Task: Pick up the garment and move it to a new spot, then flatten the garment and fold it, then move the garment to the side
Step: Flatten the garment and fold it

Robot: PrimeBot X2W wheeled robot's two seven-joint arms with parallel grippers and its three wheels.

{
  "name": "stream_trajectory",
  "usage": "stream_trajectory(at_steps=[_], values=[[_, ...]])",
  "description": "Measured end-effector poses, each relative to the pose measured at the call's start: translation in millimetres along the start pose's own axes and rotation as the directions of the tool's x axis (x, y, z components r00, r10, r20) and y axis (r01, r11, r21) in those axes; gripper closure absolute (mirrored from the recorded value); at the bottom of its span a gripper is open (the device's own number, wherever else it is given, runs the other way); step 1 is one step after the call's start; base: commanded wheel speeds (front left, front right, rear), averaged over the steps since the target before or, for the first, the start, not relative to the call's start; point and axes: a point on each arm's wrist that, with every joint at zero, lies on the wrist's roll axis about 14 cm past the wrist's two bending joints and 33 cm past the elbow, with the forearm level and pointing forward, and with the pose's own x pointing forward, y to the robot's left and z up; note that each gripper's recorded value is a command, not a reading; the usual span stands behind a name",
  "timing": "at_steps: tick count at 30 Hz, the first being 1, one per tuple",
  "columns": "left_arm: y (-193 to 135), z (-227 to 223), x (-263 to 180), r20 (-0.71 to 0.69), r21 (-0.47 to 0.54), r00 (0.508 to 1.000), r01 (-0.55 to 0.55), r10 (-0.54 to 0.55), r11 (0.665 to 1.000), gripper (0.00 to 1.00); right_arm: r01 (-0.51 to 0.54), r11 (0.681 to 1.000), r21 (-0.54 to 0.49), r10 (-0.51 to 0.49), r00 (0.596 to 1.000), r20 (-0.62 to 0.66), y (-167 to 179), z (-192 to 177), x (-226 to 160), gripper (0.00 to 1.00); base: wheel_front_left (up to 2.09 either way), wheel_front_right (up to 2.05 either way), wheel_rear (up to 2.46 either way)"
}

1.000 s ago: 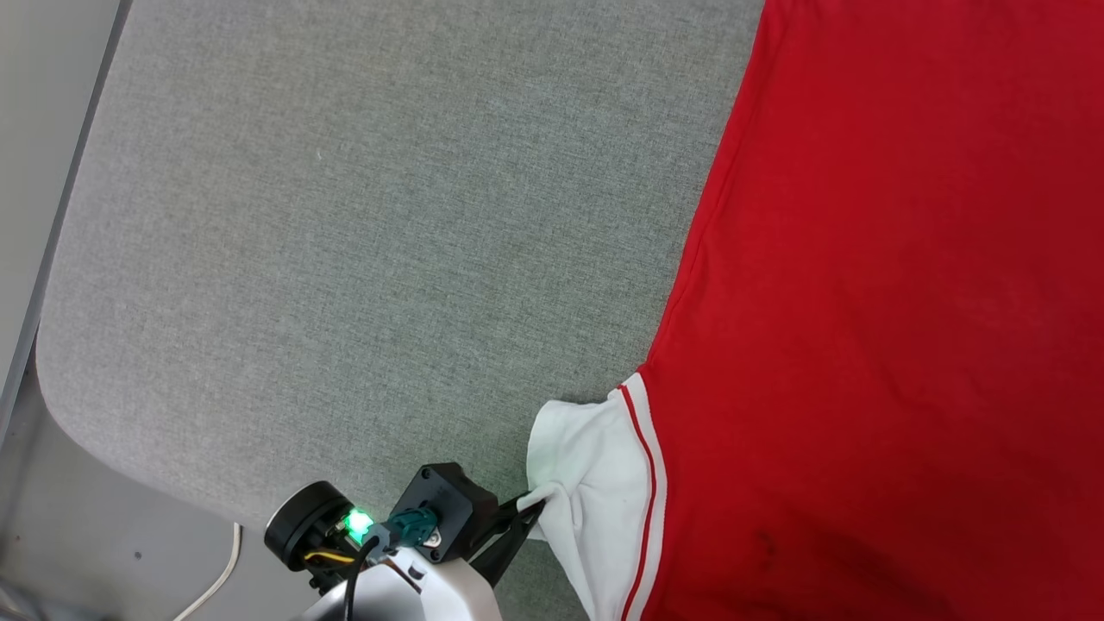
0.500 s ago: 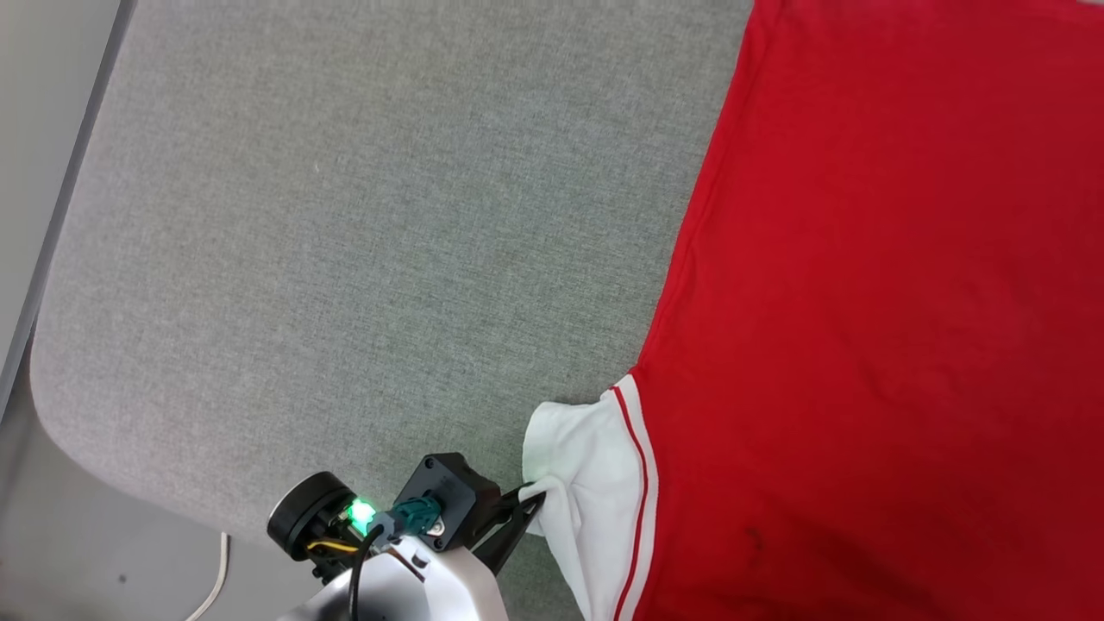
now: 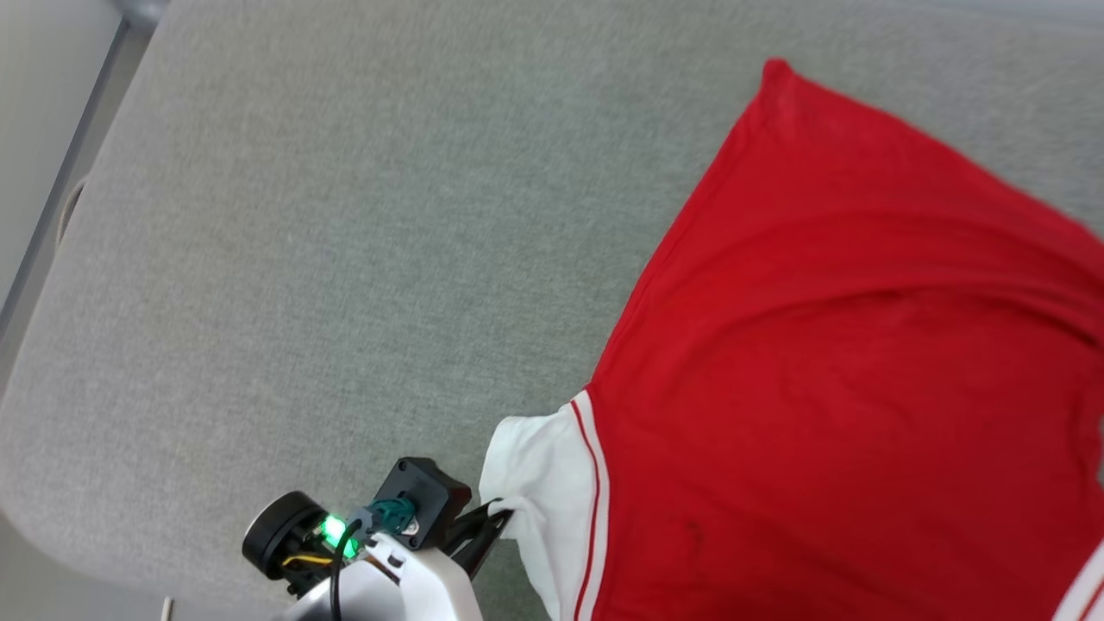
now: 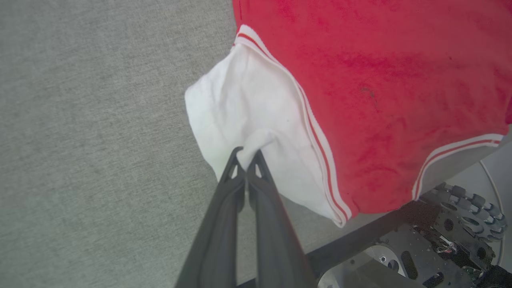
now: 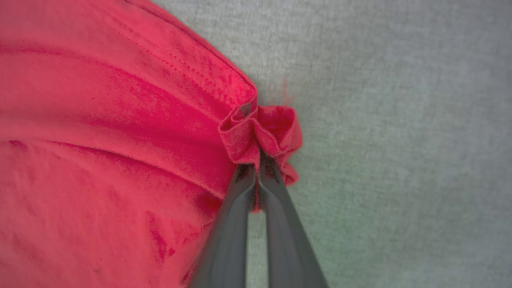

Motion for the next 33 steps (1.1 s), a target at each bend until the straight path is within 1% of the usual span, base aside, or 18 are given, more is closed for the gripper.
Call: stream_trajectory(at_steps=[4,8,13,18,23,27,29,32,33], values=[[-3,2,-6,0.025,0.005,1.0,-0.002,0.002,1.0,1.0,-0.002,1.0,0.028,0.001,1.0,0.026,-6,-28,-22,1.0,0.0,0.0,0.0],[-9,1,-12,0.05,-0.014,0.999,0.006,-0.005,1.0,1.0,-0.037,0.996,0.087,0.032,0.998,0.052,-5,-58,-43,1.0,0.0,0.0,0.0],[-17,7,-20,0.1,-0.022,0.995,0.017,-0.015,1.0,1.0,-0.024,0.99,0.139,0.016,0.998,0.057,-18,-99,-70,1.0,0.0,0.0,0.0],[-25,9,-24,0.137,-0.035,0.99,0.027,-0.022,0.999,1.0,-0.008,0.987,0.164,-0.001,0.999,0.051,-25,-135,-90,1.0,0.0,0.0,0.0],[-31,16,-26,0.177,-0.028,0.984,0.035,-0.029,0.999,1.0,-0.003,0.978,0.209,-0.003,1.0,0.024,-29,-169,-103,1.0,0.0,0.0,0.0],[-34,19,-24,0.194,-0.039,0.98,0.043,-0.035,0.998,1.0,-0.003,0.971,0.239,0.007,1.0,-0.017,-28,-194,-104,1.0,0.0,0.0,0.0],[-33,19,-23,0.192,-0.042,0.981,0.042,-0.033,0.998,1.0,-0.001,0.97,0.242,0.01,0.999,-0.035,-28,-200,-103,1.0,0.0,0.0,0.0],[-32,20,-20,0.194,-0.041,0.98,0.041,-0.032,0.998,1.0,-0.006,0.971,0.24,0.016,0.999,-0.041,-26,-199,-102,1.0,0.0,0.0,0.0],[-31,21,-20,0.198,-0.039,0.98,0.042,-0.033,0.998,1.0,-0.013,0.969,0.246,0.022,0.999,-0.034,-25,-197,-101,0.62,0.0,0.0,0.0]])
